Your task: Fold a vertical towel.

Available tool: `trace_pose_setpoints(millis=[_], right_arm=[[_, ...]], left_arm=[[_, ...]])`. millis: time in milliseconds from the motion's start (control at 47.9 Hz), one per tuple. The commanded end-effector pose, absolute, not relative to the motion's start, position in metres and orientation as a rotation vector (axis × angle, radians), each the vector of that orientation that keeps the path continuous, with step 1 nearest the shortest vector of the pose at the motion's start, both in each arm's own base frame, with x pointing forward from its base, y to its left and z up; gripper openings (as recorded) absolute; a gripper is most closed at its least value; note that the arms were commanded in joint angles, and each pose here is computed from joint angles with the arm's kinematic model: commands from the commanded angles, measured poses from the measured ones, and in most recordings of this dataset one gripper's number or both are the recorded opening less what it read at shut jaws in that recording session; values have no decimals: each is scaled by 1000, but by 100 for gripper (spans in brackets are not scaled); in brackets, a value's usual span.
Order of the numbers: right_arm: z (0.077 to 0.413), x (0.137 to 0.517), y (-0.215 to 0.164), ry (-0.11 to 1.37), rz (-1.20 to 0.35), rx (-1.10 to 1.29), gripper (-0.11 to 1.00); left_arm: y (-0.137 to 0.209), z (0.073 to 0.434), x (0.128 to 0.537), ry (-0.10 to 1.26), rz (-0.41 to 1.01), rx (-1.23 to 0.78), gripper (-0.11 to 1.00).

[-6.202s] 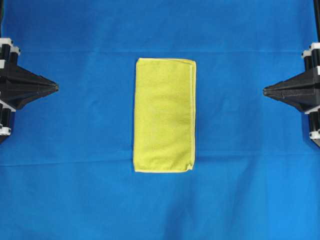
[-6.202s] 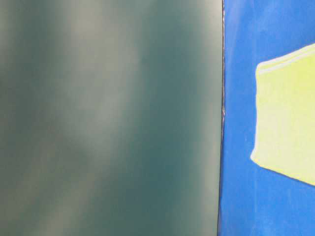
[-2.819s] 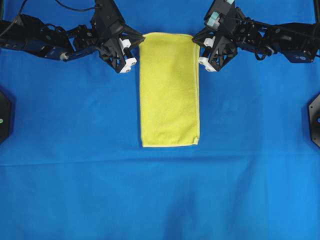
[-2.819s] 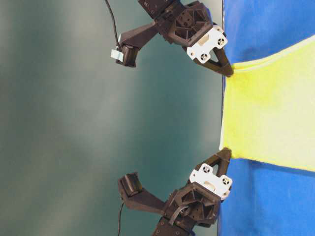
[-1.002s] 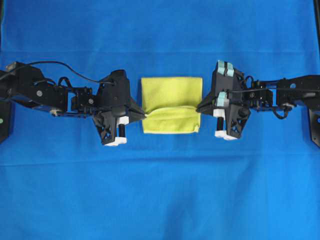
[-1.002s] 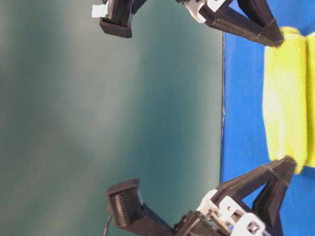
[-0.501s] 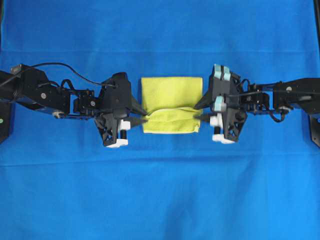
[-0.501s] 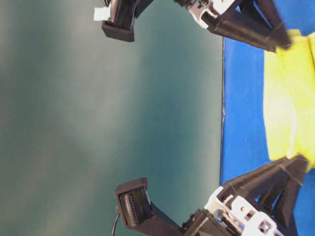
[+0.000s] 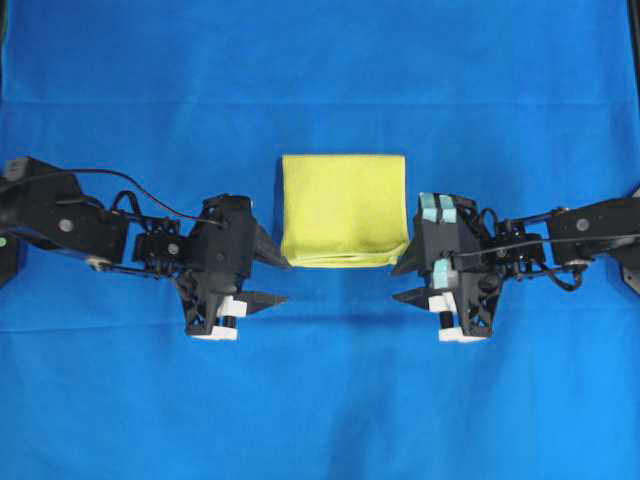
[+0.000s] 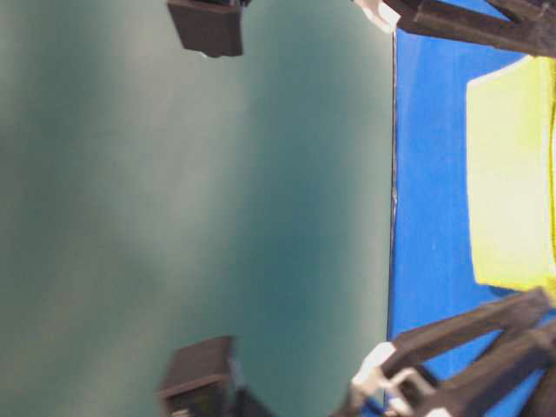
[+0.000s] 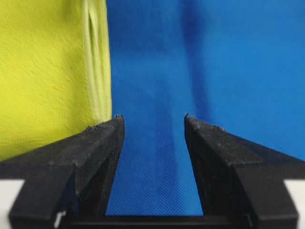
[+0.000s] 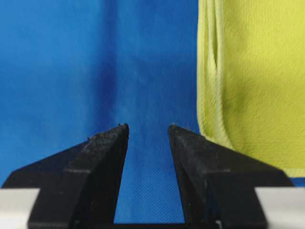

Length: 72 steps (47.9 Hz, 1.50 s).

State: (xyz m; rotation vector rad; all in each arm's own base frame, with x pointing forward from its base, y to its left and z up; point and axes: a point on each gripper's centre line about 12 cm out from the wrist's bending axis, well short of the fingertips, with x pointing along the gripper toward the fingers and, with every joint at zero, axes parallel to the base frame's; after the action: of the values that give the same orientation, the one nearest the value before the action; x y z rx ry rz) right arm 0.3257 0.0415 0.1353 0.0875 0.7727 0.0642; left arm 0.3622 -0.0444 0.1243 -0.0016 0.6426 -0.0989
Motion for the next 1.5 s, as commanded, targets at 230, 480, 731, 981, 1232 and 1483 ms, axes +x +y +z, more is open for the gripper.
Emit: trace_pose_setpoints(millis=[230,480,731,981,1232,1483], right_arm=[[215,320,41,548,94,73,46],[272,293,37,423,108,50,45],[308,261,31,305,106,38,45],[333,222,25,218,103,29,44],[324,191,15,169,72,25,44],[290,163,3,152,12,37,44]], left_arm=[[-42,199,341,546,-107,-10,51],[-39,247,313,424,-111,-20,51],[-32,288,273,301,-108,-29,51],[-19,306,223,207,-84,-31,50],[-6,299,178,149,-33,-19,50],[0,267,141,138,4,-34,50]])
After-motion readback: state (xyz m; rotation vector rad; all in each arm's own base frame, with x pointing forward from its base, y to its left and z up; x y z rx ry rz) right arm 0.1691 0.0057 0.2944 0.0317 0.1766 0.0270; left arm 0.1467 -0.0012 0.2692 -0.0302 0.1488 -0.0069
